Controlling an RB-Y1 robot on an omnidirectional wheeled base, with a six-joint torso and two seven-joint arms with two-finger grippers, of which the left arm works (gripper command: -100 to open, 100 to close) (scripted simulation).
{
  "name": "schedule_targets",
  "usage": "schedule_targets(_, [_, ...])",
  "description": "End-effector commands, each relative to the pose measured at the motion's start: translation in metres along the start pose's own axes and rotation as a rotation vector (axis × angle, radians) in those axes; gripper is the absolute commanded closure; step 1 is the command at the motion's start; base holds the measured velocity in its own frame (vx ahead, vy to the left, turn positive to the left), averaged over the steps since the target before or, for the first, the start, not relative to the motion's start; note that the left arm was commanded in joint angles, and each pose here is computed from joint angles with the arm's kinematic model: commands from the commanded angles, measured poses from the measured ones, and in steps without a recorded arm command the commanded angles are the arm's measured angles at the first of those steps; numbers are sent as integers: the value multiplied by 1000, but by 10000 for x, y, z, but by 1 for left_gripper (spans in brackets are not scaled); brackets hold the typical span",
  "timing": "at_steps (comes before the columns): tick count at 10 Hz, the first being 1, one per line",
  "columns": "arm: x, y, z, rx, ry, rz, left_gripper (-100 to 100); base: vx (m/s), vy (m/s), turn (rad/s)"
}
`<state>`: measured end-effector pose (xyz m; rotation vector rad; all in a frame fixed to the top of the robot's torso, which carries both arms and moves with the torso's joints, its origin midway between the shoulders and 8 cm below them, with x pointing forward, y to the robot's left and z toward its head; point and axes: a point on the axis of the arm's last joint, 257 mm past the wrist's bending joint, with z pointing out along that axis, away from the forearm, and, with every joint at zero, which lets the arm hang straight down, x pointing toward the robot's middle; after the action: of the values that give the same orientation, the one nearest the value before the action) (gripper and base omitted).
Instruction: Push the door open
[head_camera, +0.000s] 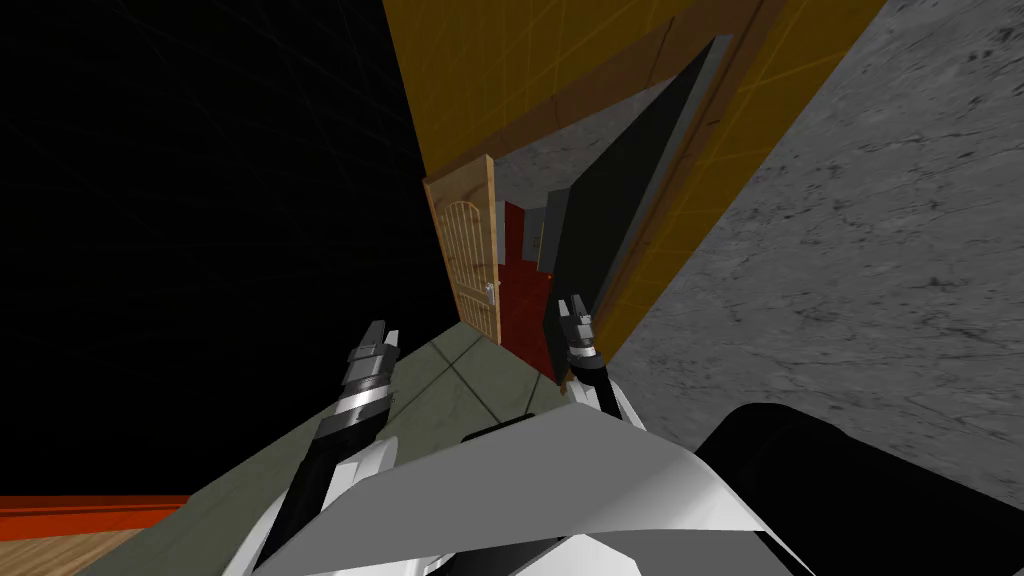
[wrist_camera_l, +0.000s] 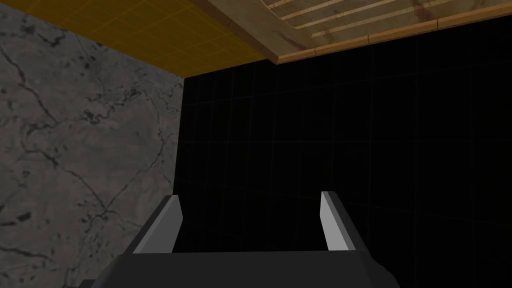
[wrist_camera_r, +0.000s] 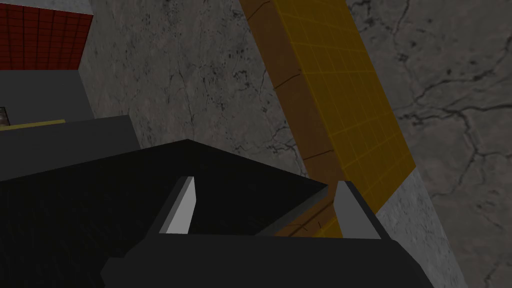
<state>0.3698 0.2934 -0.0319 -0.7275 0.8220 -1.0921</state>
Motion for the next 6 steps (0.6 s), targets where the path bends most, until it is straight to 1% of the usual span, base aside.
schedule_targets(1, [104, 105, 12, -15, 20, -23, -100, 107, 40, -109])
schedule_targets(2, [158, 159, 18, -23, 30, -35, -100, 185, 40, -148])
schedule_targets(3, [194, 194, 21, -28, 37, -43, -100, 150, 63, -64])
schedule_targets(5, [357, 347, 32, -52, 67, -76, -100, 164, 91, -93])
schedule_targets(6, [405, 390, 34, -59, 75, -86, -100, 158, 89, -121])
